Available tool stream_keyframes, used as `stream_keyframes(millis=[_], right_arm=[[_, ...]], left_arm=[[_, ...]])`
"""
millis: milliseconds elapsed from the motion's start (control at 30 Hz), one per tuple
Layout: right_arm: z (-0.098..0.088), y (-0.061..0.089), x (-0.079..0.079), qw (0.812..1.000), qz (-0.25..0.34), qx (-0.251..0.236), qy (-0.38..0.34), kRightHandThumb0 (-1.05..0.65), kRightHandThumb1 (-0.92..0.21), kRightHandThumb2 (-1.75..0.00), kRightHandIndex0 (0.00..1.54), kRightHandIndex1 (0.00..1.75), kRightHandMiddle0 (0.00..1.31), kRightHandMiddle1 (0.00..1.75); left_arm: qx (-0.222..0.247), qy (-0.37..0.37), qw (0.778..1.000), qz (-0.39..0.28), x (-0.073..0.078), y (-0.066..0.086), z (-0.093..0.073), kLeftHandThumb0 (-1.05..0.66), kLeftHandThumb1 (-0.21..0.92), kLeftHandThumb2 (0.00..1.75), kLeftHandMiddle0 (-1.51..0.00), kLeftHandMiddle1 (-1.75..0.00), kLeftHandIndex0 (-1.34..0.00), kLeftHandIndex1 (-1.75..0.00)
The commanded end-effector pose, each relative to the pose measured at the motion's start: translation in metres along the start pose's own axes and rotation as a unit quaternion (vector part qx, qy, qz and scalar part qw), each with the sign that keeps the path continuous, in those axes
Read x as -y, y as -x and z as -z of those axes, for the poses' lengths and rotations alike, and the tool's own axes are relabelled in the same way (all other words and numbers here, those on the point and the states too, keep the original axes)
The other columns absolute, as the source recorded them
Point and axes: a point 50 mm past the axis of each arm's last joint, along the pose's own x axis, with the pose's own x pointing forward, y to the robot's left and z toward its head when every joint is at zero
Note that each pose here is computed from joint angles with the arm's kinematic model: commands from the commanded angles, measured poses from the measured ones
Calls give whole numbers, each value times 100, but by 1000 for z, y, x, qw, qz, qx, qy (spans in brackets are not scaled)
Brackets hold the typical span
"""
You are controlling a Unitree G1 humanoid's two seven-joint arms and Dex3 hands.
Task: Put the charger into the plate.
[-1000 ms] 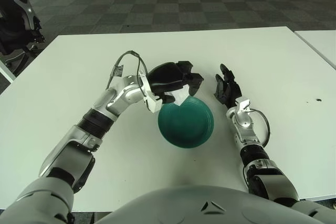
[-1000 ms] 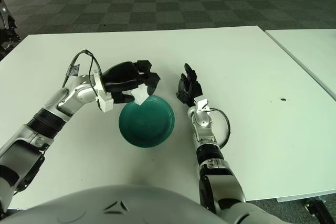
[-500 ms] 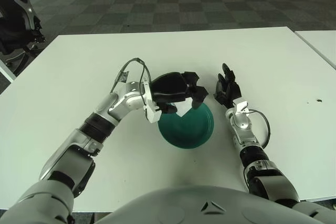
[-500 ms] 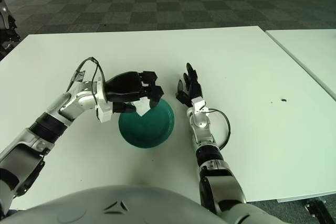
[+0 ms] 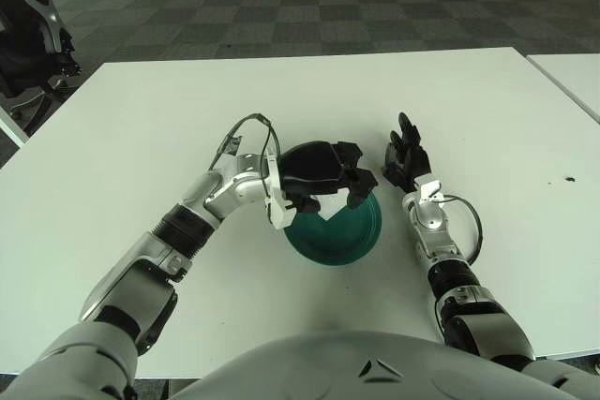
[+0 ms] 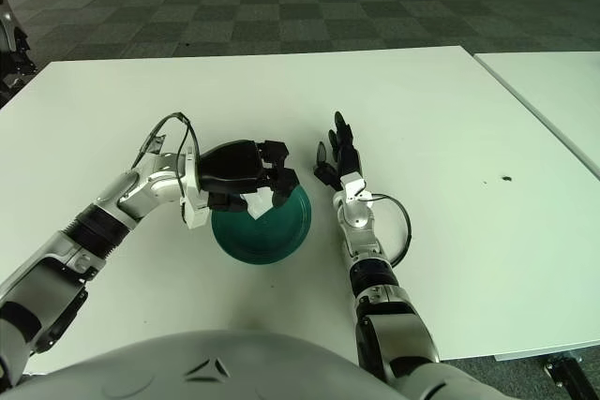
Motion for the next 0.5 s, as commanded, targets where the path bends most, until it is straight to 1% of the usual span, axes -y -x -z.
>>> stream_keyframes(millis=[0,33,67,100,133,167,200,233,267,300,333,367,400,433,467], right_arm=[[67,57,-7,984,9,-176,-30,-83,-92,-92,19,1,2,4],[67,55,-8,983,12,-179,-35,-82,-92,-92,19,1,3,5],[67,54,-9,983,16,-180,-40,-82,-92,-92,20,1,3,5],[67,53,-10,982,18,-181,-42,-81,-92,-92,20,1,3,6],[67,52,-11,982,22,-182,-46,-81,-92,-92,20,1,3,6],[67,51,-11,982,25,-182,-48,-80,-92,-92,20,1,3,6],[68,52,-12,982,28,-182,-49,-80,-92,-91,20,1,3,6],[68,52,-12,982,31,-182,-50,-79,-92,-91,20,1,4,7],[68,52,-13,982,34,-180,-45,-79,-92,-91,20,1,4,7],[67,52,-13,982,37,-178,-41,-77,-92,-91,22,1,2,14],[67,52,-15,982,39,-177,-45,-76,-92,-91,23,1,2,16],[67,52,-17,982,41,-177,-49,-75,-92,-90,24,1,1,21],[67,52,-19,982,44,-177,-58,-74,-92,-90,25,1,1,23],[67,53,-20,981,46,-177,-64,-73,-92,-90,25,1,1,27],[66,53,-22,980,51,-174,-77,-72,-92,-90,26,1,0,29]], left_arm=[[-21,16,1000,13,6,2,2,-1,25,138,-60,-174,-53,-169],[-24,18,999,17,7,2,2,-14,42,116,-62,-174,-46,-170],[-28,21,999,22,7,2,2,-19,49,106,-63,-174,-43,-170],[-31,23,999,25,8,2,2,-26,62,88,-59,-174,-37,-170],[-34,25,999,33,9,3,2,-30,71,77,-57,-174,-33,-171],[-37,27,998,38,9,4,2,-41,75,73,-50,-173,-28,-168],[-39,26,998,49,10,5,2,-59,81,68,-39,-172,-21,-165],[-41,25,997,57,10,5,2,-74,85,68,-27,-163,-15,-159],[-44,19,996,74,11,6,2,-79,87,68,-23,-159,-12,-157],[-46,14,995,86,11,7,2,-88,89,70,-18,-125,-8,-140],[-48,5,993,105,10,8,2,-91,89,70,-19,-109,-6,-133],[-49,-1,992,118,9,9,1,-96,90,73,-16,-74,-4,-102],[-50,-7,990,128,7,9,1,-98,91,74,-15,-61,-3,-90],[-51,-11,990,135,6,10,1,-100,91,76,-14,-41,-2,-71],[-51,-17,988,142,3,10,0,-102,92,77,-13,-29,-1,-58]])
